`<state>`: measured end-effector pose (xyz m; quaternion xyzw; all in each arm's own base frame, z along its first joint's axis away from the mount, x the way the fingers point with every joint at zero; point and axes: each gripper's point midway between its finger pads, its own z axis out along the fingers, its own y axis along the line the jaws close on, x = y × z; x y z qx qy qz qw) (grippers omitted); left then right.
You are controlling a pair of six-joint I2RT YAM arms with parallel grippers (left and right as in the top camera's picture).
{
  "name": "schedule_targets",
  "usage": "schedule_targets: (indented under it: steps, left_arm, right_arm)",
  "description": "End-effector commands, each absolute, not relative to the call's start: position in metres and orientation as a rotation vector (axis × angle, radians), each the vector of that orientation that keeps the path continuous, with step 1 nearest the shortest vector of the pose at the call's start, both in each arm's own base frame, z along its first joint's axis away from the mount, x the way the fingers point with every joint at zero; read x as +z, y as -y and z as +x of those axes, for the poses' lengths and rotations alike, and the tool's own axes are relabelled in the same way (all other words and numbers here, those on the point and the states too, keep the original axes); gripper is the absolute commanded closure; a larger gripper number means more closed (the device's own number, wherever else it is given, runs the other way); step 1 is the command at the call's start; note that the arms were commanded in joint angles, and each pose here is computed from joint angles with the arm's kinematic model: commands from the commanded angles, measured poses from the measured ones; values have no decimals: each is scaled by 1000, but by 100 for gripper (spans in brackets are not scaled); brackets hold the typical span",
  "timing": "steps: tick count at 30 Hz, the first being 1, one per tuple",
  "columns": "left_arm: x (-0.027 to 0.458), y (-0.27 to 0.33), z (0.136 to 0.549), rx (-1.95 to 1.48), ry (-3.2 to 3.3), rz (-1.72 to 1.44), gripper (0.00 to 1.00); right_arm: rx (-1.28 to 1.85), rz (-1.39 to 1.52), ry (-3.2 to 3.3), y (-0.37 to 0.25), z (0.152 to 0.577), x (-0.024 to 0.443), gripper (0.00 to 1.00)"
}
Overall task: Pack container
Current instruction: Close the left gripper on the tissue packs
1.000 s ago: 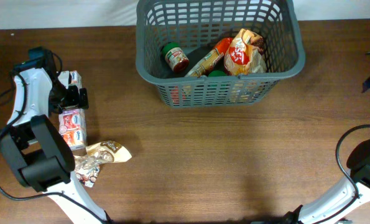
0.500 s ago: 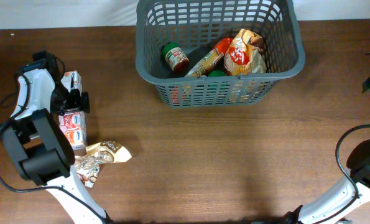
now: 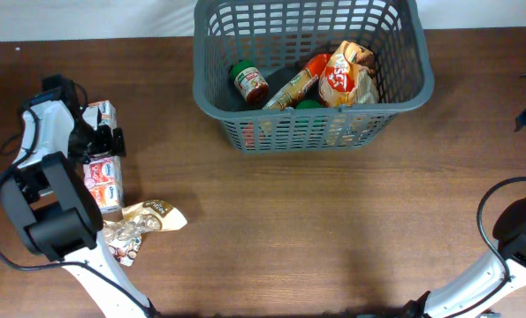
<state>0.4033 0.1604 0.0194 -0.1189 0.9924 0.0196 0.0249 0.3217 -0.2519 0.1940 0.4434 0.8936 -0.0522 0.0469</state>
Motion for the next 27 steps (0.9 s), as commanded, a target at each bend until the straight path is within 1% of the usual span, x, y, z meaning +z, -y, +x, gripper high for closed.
schedule_targets:
  steps: [1, 19, 27]
  left_arm:
    - [14, -160, 402, 2, -3064, -402, 1]
    - [11, -162, 405, 14, -3050, -400, 1]
    - [5, -162, 400, 31, -3067, -403, 1]
  right_arm:
    - [-161, 1366, -2720, 252, 320, 194, 1]
    - [-161, 1366, -2720, 252, 320, 194, 1]
    - [-161, 1367, -2720, 252, 320, 194, 1]
